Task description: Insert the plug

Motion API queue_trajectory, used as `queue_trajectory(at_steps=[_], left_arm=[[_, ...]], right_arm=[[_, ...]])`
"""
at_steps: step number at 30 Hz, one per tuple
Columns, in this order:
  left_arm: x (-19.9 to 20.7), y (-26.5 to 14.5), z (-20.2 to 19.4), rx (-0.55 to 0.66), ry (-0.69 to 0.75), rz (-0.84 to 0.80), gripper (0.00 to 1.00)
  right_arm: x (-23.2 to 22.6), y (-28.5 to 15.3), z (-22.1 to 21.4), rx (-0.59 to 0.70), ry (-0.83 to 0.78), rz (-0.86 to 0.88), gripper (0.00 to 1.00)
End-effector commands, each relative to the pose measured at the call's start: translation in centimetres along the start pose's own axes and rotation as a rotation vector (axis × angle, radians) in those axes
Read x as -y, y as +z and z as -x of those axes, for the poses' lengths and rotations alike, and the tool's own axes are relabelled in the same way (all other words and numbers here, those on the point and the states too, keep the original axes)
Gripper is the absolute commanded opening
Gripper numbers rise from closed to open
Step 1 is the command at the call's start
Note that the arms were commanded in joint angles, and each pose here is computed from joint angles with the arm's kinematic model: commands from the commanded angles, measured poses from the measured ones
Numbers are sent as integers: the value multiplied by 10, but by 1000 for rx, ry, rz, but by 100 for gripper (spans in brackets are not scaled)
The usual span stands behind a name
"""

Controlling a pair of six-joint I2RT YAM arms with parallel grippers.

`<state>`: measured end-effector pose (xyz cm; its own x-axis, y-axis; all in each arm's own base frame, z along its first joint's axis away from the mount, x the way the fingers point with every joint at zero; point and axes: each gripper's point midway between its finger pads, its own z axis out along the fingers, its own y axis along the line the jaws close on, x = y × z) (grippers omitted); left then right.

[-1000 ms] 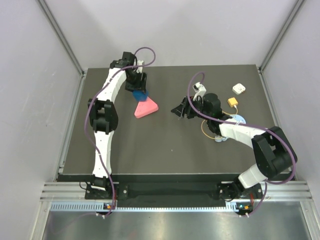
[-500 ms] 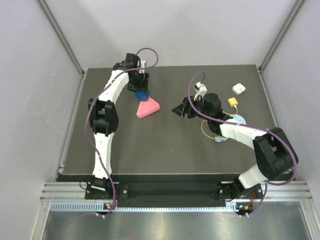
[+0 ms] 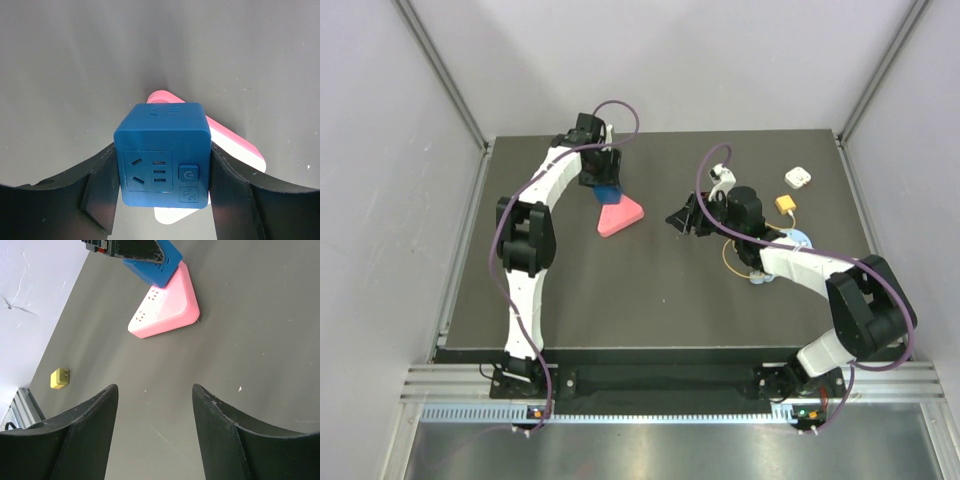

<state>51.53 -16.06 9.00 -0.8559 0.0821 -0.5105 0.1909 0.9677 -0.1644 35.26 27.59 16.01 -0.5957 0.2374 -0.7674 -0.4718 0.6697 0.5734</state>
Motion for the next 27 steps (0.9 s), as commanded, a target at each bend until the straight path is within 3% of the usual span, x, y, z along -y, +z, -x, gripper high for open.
queue_trajectory(at_steps=[1, 19, 27], left_arm=[[9, 38, -75, -236, -56, -39, 0], [9, 71, -141, -381, -86, 90, 0], [4, 66, -137, -410, -51, 170, 0]], right_arm=[[-14, -7, 23, 65, -20, 28, 60], [-13, -8, 20, 54, 1, 22, 58], [-6, -9, 11, 57, 40, 1, 56]])
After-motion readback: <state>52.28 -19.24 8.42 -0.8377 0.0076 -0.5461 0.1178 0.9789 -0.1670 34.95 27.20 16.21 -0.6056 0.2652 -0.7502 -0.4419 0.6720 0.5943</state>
